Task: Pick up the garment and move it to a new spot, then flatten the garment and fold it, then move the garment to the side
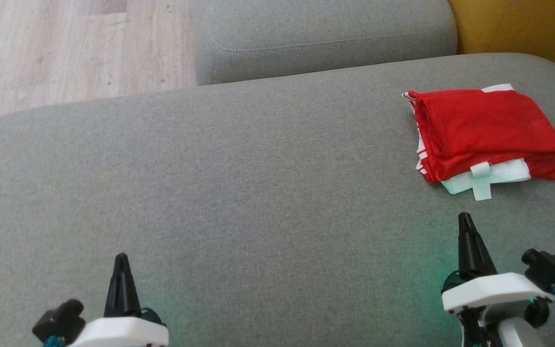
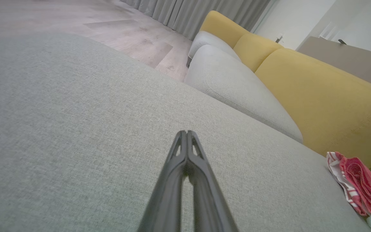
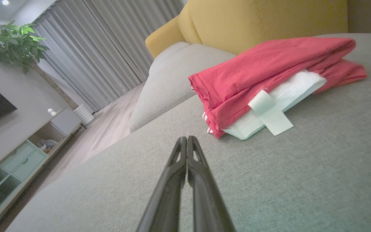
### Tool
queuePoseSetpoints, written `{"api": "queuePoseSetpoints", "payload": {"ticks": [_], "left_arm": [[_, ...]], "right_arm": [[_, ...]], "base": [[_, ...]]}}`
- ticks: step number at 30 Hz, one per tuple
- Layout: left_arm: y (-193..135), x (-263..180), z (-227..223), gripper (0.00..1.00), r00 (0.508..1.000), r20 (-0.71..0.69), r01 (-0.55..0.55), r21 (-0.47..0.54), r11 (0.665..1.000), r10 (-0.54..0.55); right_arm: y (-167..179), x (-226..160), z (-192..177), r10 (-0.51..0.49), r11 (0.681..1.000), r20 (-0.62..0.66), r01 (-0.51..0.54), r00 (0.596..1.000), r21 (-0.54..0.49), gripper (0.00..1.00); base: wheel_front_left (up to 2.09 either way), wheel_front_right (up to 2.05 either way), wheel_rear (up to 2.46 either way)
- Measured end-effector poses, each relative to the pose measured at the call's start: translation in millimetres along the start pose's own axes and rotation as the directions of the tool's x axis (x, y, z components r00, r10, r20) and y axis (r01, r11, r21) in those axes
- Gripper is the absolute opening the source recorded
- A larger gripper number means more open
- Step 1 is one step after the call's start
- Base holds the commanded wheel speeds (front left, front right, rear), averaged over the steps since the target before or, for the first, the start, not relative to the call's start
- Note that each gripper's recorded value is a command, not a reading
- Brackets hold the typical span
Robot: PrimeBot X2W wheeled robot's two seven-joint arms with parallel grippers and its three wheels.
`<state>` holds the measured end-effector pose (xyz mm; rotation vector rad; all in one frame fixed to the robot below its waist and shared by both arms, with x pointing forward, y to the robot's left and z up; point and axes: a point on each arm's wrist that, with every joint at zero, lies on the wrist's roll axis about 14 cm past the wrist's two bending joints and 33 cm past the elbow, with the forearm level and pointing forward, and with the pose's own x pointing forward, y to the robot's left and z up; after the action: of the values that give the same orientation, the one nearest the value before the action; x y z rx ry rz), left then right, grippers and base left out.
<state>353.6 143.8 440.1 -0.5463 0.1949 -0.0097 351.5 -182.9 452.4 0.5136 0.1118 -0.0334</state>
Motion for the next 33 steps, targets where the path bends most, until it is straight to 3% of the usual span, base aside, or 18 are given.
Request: {"api": "queuePoseSetpoints", "payload": {"ticks": [18,33], "left_arm": [[8,3,7,0.0,1.0,-0.007,-0.029,-0.187,0.982,0.028],[13,6,15,0.0,0.999,-0.004,-0.036,-0.35,0.936,0.037]], "right_arm": [[-5,3,4,-0.032,0.98,-0.004,0.032,0.999,0.194,0.0],[-8,6,7,-0.047,0.931,-0.01,0.048,0.999,0.362,0.0]], "base": [[0.0,0.0,0.0],[0.0,0.0,0.0]]}}
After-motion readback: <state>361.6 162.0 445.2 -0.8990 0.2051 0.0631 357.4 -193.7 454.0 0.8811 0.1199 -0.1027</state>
